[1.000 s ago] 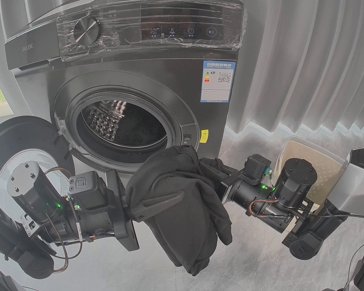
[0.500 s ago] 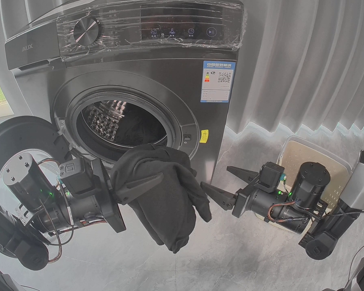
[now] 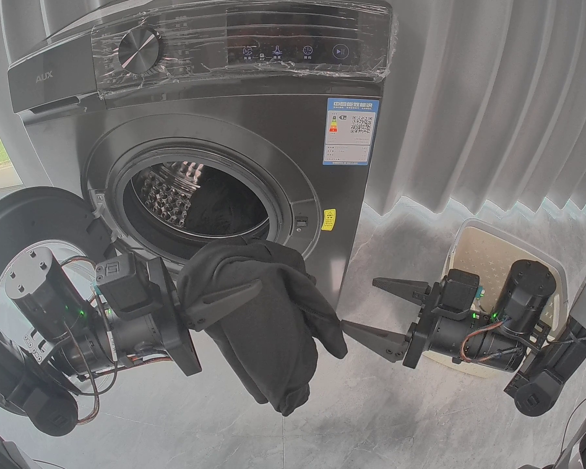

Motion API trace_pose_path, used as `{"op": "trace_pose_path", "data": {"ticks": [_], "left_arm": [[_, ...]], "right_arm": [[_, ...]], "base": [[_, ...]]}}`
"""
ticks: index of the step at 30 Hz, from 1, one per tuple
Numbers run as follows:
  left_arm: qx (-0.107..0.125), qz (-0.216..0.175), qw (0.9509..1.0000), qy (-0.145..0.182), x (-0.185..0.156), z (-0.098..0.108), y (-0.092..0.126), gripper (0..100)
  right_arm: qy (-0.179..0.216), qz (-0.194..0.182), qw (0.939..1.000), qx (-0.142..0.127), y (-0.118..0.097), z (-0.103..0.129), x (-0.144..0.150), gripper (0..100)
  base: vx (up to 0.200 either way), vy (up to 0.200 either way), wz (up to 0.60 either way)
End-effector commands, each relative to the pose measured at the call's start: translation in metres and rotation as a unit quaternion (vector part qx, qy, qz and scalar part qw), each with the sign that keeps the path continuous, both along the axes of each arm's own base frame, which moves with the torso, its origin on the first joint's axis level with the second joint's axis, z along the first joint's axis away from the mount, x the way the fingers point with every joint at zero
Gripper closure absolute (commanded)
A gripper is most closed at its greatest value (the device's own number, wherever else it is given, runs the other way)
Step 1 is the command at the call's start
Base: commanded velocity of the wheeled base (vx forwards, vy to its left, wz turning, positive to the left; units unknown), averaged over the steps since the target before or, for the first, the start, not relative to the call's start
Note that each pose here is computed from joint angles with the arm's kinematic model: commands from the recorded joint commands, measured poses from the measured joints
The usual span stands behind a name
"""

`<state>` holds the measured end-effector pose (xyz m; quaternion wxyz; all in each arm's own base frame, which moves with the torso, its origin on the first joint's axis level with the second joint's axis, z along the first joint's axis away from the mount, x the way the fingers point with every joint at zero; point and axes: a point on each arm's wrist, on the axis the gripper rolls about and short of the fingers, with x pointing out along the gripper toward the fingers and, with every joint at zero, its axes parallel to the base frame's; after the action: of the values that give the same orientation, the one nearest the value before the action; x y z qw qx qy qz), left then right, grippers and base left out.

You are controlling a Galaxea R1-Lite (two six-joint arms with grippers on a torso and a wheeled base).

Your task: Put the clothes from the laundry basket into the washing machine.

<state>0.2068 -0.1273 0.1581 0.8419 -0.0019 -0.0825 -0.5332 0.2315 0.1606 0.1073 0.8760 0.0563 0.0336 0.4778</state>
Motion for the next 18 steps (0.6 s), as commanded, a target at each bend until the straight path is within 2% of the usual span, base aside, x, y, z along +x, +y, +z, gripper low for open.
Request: {"op": "trace_pose_path", "data": {"ticks": [1, 10, 14, 18], "left_arm": [[-0.010, -0.023, 0.9994, 0.024, -0.005, -0.001, -0.007, 100], [-0.015, -0.047, 0.9979, 0.041, -0.012, -0.001, -0.015, 100], [-0.014, -0.055, 0.9975, 0.043, -0.014, -0.002, -0.019, 100], [-0.013, -0.054, 0.9975, 0.045, -0.014, -0.003, -0.019, 100]], "right_arm": [[-0.035, 0.056, 0.9978, -0.005, 0.002, 0.008, -0.003, 0], [-0.057, 0.100, 0.9933, 0.005, 0.035, 0.009, 0.002, 0], [-0.053, 0.128, 0.9904, 0.005, 0.064, -0.002, 0.003, 0], [-0.050, 0.136, 0.9895, 0.005, 0.075, -0.007, 0.000, 0]], "base": [[0.000, 0.000, 0.00], [0.000, 0.000, 0.00], [0.000, 0.000, 0.00], [0.000, 0.000, 0.00]]}}
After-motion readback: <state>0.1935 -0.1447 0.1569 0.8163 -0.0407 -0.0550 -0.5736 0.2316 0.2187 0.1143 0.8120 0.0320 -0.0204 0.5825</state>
